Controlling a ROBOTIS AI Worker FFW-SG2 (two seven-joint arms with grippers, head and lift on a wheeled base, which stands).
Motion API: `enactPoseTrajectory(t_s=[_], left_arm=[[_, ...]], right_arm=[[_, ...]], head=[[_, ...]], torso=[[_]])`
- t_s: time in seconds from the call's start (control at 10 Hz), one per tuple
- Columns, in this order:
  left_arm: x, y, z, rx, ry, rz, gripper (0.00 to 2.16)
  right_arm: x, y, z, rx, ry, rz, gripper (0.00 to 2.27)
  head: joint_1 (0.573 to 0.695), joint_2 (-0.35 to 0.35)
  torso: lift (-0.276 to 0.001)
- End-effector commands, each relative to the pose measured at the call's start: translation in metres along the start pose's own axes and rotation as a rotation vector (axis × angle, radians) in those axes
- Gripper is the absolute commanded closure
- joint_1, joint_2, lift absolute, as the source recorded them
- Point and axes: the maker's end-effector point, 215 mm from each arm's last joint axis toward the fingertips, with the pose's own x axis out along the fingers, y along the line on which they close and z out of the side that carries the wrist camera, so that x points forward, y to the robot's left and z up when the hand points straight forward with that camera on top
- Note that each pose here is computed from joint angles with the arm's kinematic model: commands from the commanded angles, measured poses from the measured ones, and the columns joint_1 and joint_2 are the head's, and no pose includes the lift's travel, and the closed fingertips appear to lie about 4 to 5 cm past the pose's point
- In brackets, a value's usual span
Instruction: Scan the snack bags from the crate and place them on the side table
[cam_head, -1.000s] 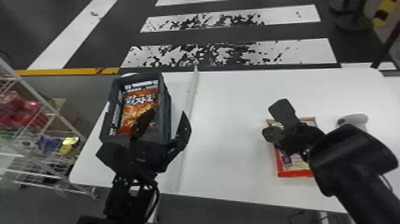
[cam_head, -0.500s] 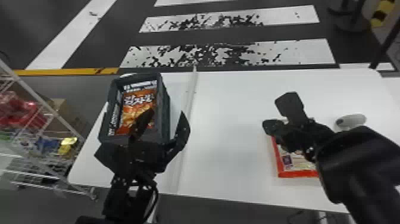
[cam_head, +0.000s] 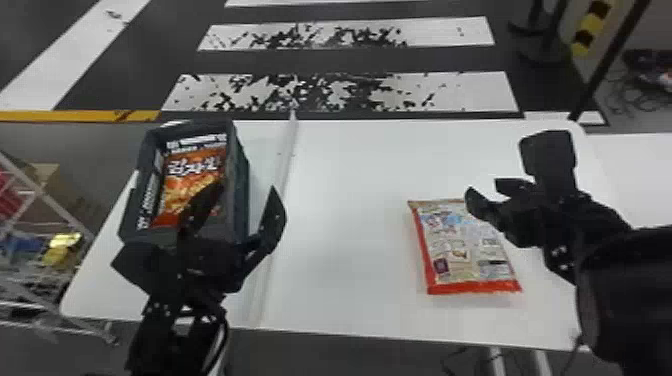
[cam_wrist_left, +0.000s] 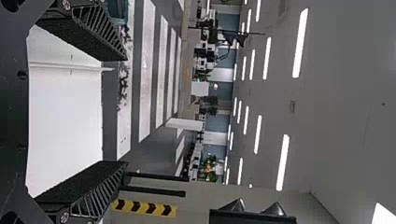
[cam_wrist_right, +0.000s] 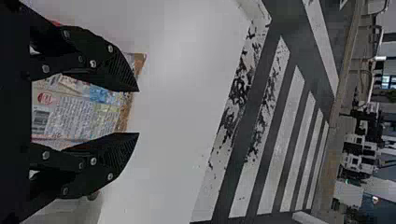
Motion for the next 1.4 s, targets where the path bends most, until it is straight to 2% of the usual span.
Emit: enactPoseTrajectory(t_s=[0.0,0.3,0.6,0.8,1.1,1.2,1.3], left_arm=[[0.001,-0.006,0.001,-0.007,-0.003,-0.007,0.08],[0.001,-0.008,0.000,-0.007,0.000,-0.012,0.08],[0.000,-0.007,-0.004,-0.004,0.007,-0.013,0.08],[0.000,-0.007,-0.004,-0.002,0.009,-0.013,0.08],[0.000,-0.005,-0.007,-0.003,0.011,-0.010,0.08],[-0.001,-0.004,-0.006,-0.002,0.008,-0.009,0.08],[-0.001,-0.004,-0.006,-0.002,0.007,-0.007,0.08]], right_arm=[[-0.015,-0.032,-0.021,0.039,0.034,-0.055,0.05],[-0.021,-0.086,-0.062,0.073,0.114,-0.124,0.06],[0.003,-0.111,-0.102,0.102,0.222,-0.127,0.07],[0.026,-0.115,-0.116,0.132,0.268,-0.103,0.07],[0.061,-0.130,-0.120,0.130,0.302,-0.103,0.09],[0.067,-0.131,-0.124,0.130,0.321,-0.091,0.17],[0.071,-0.131,-0.129,0.129,0.341,-0.085,0.36]], head=[[0.695,0.061],[0.695,-0.049],[0.695,-0.110],[0.695,-0.130],[0.695,-0.132],[0.695,-0.135],[0.695,-0.135]], torso=[[-0.050],[-0.050],[-0.050],[-0.050],[-0.050],[-0.050],[-0.050]])
